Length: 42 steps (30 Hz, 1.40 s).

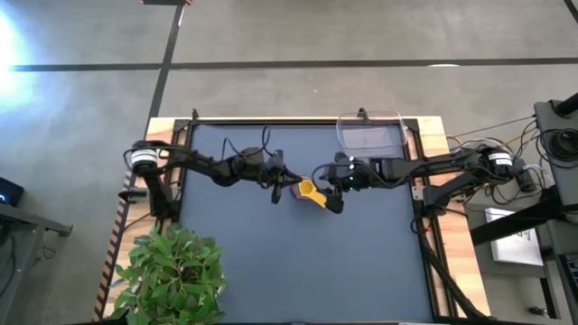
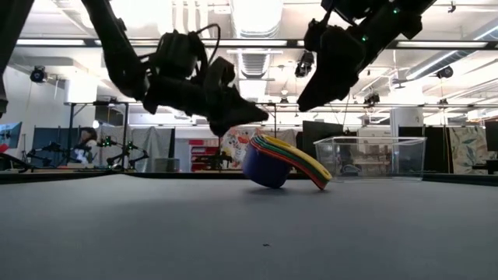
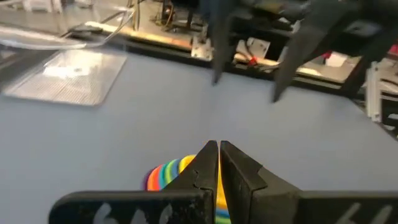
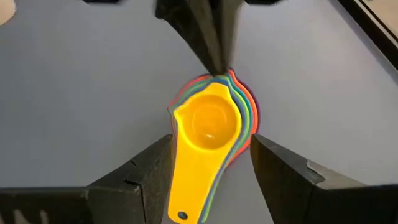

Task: Nest measuring cups in basket
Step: Adjust the stacked measuring cups on the table

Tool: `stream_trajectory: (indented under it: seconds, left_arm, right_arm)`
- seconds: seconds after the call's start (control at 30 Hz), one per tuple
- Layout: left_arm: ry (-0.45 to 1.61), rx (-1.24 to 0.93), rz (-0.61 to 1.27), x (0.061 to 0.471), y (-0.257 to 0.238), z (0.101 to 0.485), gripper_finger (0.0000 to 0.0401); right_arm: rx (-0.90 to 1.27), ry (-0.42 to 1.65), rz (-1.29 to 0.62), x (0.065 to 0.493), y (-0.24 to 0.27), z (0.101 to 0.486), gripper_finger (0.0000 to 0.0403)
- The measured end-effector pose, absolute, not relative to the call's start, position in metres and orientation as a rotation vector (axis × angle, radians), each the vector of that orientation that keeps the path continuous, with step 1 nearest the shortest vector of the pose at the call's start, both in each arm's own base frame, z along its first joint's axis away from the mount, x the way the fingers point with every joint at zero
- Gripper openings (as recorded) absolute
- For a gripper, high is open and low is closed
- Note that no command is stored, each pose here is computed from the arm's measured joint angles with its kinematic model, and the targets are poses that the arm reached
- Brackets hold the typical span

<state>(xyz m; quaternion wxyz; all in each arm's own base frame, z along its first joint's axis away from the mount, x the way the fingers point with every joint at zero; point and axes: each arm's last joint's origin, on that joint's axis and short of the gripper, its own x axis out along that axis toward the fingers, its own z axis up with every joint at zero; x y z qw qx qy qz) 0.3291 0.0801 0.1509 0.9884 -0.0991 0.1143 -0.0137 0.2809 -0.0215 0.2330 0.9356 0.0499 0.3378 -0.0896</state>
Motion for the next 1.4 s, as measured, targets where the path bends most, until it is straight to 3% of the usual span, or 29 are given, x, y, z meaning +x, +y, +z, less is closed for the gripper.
stream_trajectory:
  seconds: [0.33, 0.93, 1.07, 1.4]
  left_arm:
    - [0.285, -0.197, -0.008, 0.329, 0.086, 0.131, 0.0]
    - [0.283, -0.229, 0.023, 0.322, 0.094, 0.132, 0.0]
    - [0.258, -0.221, 0.021, 0.32, 0.093, 0.141, 0.0]
    - [0.216, -0.202, 0.028, 0.312, 0.093, 0.156, 0.0]
  right_arm:
    - [0.051, 0.664, -0.22, 0.28, -0.019, 0.228, 0.0203]
    - [0.074, 0.682, -0.251, 0.282, -0.022, 0.225, 0.0207]
    - [0.093, 0.673, -0.256, 0.283, -0.022, 0.227, 0.0233]
    - [0.158, 0.663, -0.279, 0.283, -0.022, 0.228, 0.0353]
